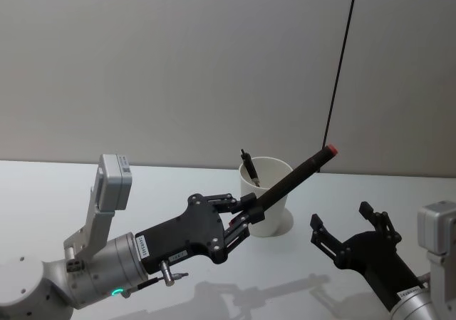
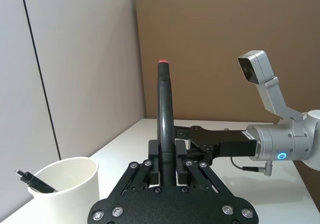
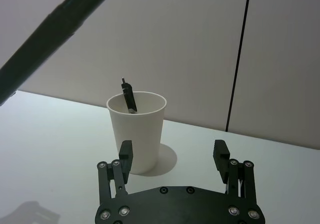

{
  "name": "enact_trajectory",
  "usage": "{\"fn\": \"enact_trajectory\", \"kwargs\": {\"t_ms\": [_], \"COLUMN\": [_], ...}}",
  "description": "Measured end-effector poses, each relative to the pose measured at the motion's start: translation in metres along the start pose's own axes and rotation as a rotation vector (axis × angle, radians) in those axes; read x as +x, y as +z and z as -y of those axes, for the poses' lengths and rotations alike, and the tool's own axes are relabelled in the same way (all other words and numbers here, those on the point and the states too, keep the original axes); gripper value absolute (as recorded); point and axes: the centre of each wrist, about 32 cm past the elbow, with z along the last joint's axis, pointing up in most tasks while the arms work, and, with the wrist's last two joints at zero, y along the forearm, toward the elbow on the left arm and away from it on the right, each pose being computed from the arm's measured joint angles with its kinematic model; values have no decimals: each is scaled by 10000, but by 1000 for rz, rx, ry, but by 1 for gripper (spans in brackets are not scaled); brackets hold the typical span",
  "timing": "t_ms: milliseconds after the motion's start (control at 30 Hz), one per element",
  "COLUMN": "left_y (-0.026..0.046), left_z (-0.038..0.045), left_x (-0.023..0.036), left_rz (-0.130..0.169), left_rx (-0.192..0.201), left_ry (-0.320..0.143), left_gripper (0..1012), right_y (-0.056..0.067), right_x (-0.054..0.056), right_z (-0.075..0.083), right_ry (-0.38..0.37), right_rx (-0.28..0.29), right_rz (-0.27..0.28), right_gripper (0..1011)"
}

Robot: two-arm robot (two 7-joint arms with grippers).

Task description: Place the pen into the pen holder.

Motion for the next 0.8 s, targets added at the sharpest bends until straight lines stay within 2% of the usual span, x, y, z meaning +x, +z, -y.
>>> {"fn": "enact_trajectory", "kwargs": {"t_ms": [467,800], "left_y": [-2,-3], "left_z": [-9,-10], "left_x": [-3,-6], "left_rz": [1,0], "left_rx": [7,9], "left_ry": [6,7], "left_gripper": [191,191], "right_y": [68,180], "right_x": [187,313], "right_z": [70,158], "right_ry": [76,174], "right_rx": [14,-7], "right_rz": [-40,-118], "right_gripper": [1001,1001]}}
